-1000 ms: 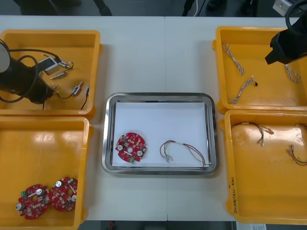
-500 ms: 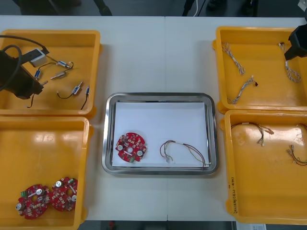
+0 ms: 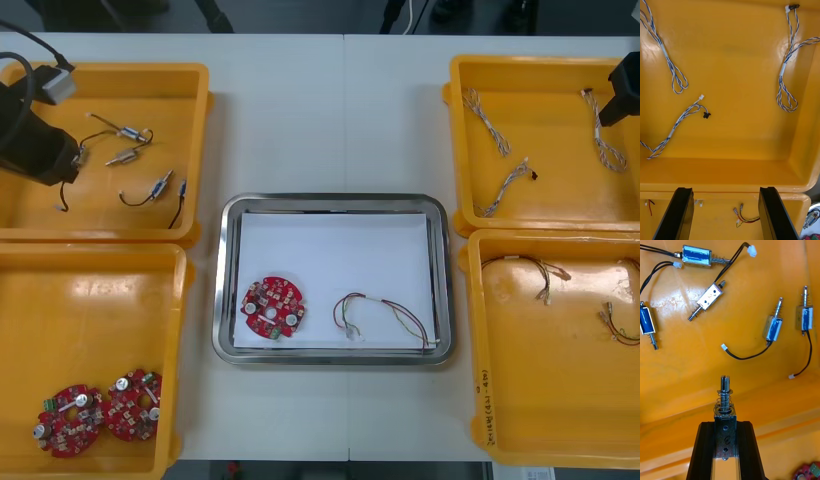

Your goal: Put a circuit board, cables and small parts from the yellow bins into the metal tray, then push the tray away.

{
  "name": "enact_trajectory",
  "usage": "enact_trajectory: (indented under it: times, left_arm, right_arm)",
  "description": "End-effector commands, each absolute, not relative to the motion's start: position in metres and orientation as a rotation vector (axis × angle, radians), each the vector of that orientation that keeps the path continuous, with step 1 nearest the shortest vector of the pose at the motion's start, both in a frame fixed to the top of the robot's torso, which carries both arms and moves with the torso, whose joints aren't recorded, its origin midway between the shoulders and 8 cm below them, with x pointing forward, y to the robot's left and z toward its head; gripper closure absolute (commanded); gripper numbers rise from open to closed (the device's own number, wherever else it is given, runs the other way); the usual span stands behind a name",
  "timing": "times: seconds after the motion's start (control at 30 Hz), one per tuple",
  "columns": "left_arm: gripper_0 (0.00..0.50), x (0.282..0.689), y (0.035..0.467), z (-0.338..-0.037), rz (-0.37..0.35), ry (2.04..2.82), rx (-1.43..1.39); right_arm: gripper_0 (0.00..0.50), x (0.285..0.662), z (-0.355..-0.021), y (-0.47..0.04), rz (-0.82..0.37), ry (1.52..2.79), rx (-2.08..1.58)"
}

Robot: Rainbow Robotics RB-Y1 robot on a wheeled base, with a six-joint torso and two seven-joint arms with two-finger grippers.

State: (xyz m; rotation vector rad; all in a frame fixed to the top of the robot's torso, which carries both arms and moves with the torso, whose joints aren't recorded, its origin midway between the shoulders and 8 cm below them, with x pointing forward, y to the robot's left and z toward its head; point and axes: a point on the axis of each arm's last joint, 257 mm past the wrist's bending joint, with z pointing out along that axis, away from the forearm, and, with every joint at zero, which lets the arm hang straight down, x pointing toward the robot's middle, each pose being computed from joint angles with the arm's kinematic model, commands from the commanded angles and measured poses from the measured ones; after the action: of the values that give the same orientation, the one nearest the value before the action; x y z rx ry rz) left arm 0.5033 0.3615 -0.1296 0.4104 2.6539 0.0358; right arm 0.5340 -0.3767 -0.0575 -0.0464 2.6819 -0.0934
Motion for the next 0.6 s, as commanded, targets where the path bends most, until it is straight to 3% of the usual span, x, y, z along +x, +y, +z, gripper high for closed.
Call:
enact_trajectory:
  times: [0.03,0.2,0.6]
  left_arm:
    - [0.500,0.488,0.380,-0.101,0.149,2.615,0.427]
    - [0.500,0.475,0.370,-0.093,0.140,2.622,0.377]
    - [0.500,0.472,0.322,-0.070,0.050,2.503,0.242]
  right_arm:
    - [0.000,0.555,-0.015,-0.355,-0.028,2.575,-0.008]
    - [0.000,0.566,-0.016,-0.346,-0.023,2.542,0.004]
    - [0.000,0.585,-0.049,-0.325,0.112,2.549,0.277]
